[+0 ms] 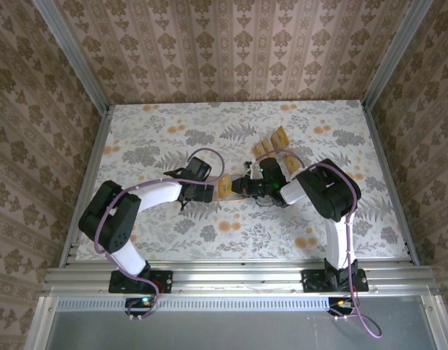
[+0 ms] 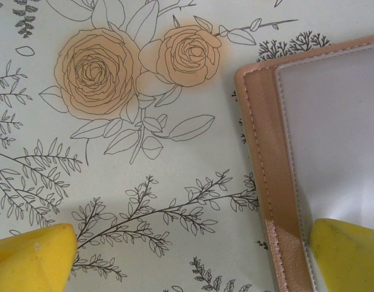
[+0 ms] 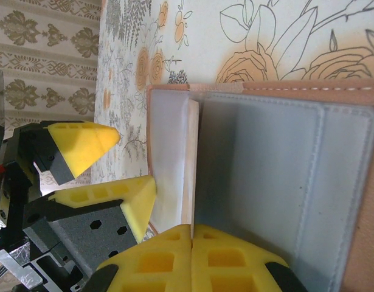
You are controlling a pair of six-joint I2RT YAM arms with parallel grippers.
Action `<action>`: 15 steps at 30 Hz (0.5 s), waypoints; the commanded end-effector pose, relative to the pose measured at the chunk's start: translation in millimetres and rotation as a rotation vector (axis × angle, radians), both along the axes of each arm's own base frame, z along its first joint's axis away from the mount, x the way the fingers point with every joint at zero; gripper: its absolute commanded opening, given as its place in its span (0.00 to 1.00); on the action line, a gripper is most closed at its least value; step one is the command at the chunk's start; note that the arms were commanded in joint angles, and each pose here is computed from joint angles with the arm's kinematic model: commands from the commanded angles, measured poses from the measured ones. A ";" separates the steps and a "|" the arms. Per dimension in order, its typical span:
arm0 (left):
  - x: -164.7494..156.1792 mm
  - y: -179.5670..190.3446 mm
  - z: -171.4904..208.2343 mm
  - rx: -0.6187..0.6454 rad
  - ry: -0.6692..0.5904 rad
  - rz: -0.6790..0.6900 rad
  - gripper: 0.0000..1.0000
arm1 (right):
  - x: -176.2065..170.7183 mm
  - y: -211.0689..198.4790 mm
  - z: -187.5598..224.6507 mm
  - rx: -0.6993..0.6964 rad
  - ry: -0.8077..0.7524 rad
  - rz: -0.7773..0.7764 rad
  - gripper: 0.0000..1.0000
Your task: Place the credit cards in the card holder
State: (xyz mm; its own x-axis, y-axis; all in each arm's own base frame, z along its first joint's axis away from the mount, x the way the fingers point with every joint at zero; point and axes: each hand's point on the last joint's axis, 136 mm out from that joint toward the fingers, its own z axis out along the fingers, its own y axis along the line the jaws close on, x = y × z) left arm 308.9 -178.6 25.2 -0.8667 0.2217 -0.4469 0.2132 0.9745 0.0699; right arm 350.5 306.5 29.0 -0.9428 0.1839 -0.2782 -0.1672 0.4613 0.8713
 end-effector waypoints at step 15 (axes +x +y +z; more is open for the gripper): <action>-14.8 12.6 -18.5 0.076 0.075 0.010 1.00 | -24.3 -4.4 -57.3 -0.126 0.175 0.016 0.00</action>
State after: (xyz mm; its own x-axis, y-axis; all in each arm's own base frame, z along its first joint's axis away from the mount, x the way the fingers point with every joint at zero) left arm 309.1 -178.8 25.1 -0.8670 0.2215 -0.4463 0.2129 0.9746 0.0700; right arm 352.6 310.8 28.9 -0.9494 0.1698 -0.2641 -0.1616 0.4569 0.8747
